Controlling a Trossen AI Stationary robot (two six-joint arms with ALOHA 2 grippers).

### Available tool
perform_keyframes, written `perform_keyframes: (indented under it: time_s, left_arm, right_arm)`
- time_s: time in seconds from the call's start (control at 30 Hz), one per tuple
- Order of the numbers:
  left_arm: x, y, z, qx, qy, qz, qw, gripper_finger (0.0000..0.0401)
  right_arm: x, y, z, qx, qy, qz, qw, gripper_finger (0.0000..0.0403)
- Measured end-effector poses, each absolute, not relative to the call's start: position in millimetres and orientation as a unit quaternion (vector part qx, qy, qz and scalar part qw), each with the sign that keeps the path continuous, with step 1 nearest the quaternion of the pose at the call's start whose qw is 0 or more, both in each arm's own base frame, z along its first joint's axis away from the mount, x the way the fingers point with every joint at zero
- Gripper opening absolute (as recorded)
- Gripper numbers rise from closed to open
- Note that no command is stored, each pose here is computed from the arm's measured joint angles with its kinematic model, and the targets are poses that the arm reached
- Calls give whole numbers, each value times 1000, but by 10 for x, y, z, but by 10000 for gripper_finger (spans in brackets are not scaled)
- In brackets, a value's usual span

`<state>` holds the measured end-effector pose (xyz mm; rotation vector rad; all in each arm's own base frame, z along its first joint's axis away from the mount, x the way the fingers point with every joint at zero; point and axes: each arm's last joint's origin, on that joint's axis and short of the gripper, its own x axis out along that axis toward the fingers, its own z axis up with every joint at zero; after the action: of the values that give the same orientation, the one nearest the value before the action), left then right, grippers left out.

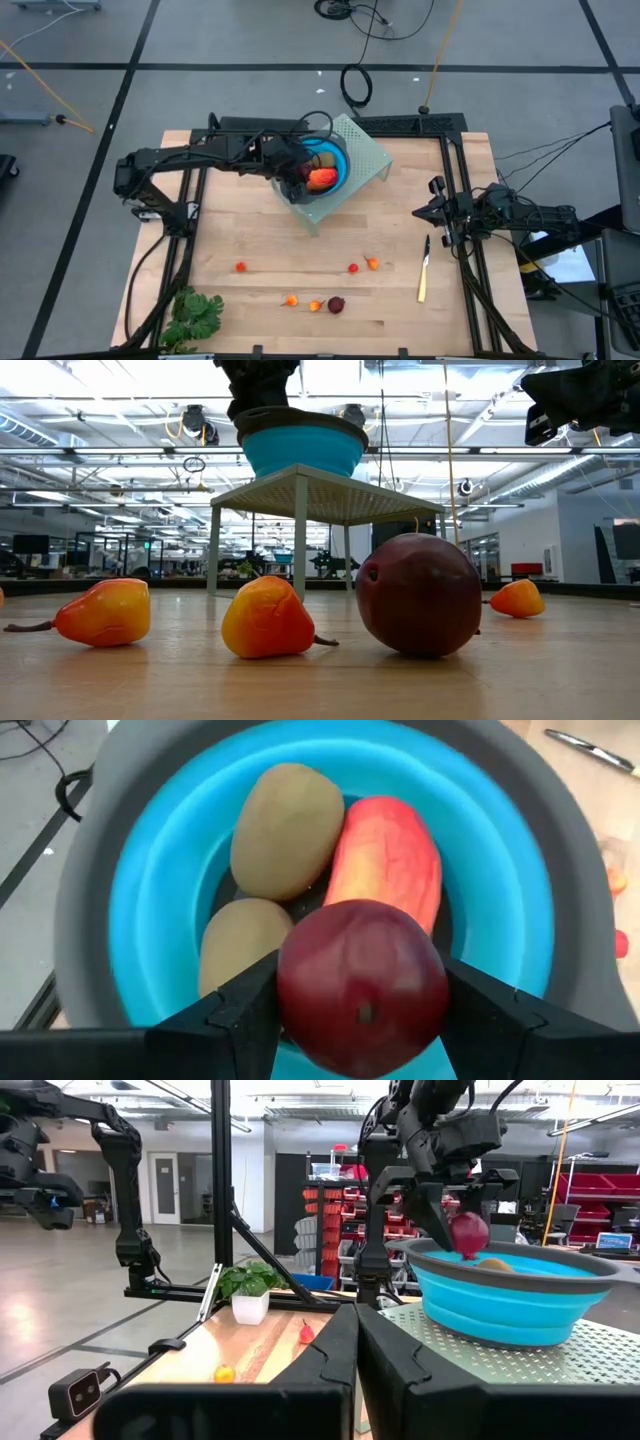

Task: Pick & Place Fruit
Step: Put the left red pomegranate into the blue strainer bowl on the shelf, then put the red yellow peach into the blue strainer bowl on the shelf

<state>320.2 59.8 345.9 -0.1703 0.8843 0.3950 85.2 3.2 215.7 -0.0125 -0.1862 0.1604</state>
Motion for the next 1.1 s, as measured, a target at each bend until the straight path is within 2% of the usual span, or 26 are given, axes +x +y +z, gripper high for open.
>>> perform_keyframes:
  time_s: [0.37, 0.77, 1.1]
  left_arm:
    - [3210, 597, 3447, -85, 426, 186, 881, 236]
    - [3205, 606, 3451, -90, 421, 208, 878, 299]
    - [3097, 569, 3607, -111, 388, 221, 888, 287]
  right_arm:
    - [852, 32, 2156, -6, -93, 80, 992, 0]
    - [852, 32, 2157, -6, -93, 80, 992, 0]
    - [851, 32, 2157, -6, -93, 80, 992, 0]
